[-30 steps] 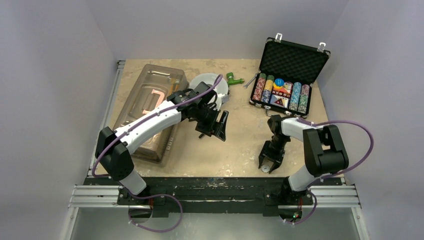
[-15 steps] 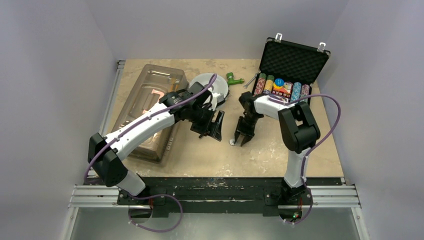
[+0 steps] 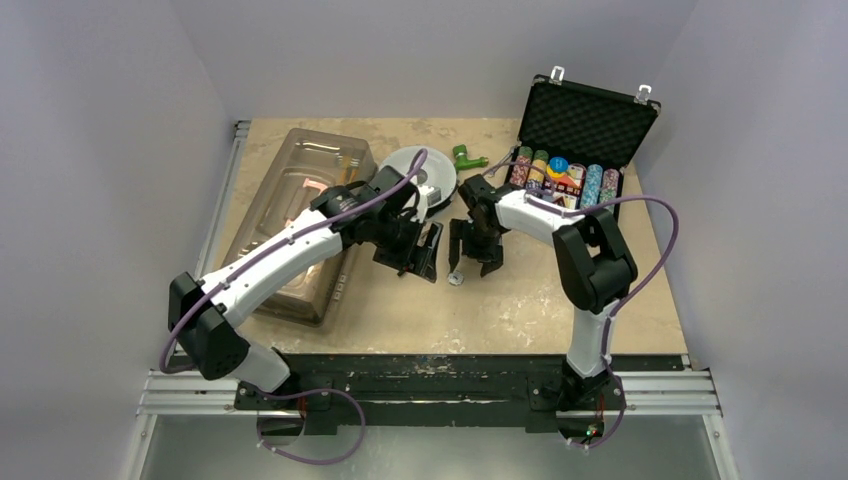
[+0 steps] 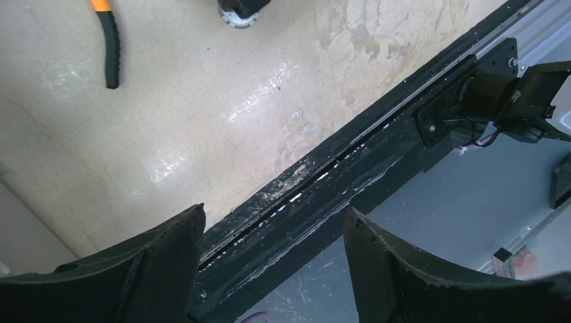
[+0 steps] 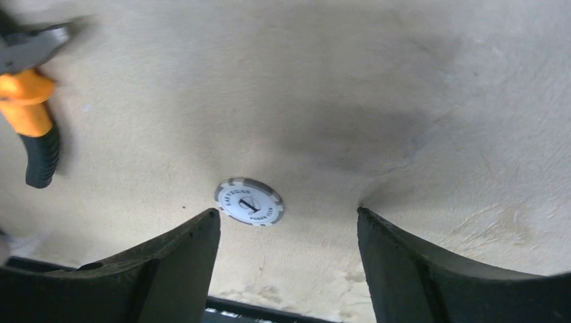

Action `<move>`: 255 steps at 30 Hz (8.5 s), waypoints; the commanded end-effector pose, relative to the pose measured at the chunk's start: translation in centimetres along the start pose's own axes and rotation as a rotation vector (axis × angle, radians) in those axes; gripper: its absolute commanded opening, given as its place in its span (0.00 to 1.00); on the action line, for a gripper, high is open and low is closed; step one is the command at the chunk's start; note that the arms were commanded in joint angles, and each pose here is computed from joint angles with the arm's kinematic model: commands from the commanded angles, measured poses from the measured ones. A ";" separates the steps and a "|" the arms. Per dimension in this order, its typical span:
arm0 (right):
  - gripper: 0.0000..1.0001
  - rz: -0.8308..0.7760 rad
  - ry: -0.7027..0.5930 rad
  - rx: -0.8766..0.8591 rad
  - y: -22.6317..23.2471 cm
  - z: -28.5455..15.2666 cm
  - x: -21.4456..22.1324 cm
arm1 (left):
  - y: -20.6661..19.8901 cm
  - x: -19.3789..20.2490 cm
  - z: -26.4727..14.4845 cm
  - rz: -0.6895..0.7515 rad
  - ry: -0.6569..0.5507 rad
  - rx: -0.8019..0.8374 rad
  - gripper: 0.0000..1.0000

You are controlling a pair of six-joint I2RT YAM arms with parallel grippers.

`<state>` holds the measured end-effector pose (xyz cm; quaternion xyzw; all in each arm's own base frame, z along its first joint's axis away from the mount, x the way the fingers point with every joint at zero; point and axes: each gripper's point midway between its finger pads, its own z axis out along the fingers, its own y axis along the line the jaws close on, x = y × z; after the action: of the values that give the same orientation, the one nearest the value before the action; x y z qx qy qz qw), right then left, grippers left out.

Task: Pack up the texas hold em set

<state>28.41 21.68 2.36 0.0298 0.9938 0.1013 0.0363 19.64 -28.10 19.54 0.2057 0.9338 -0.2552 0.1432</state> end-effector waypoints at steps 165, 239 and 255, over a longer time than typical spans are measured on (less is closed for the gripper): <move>0.13 -0.403 -0.523 -0.123 3.8 -16.2 -3.3 | -0.3 -14.2 8.3 -0.425 0.152 0.583 0.50; 0.46 -0.241 -0.207 -1.152 8.5 -24.6 1.5 | -4.4 -11.3 -6.4 -0.257 -0.188 0.690 0.00; 0.45 -0.328 -0.163 -1.293 12.1 -28.9 2.3 | -4.2 -10.0 -8.3 -0.282 -0.210 0.730 0.00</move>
<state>26.12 26.49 30.82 -0.0910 0.7428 0.6470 0.1460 25.22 -30.07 30.08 0.0686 0.8005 -0.5870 0.0997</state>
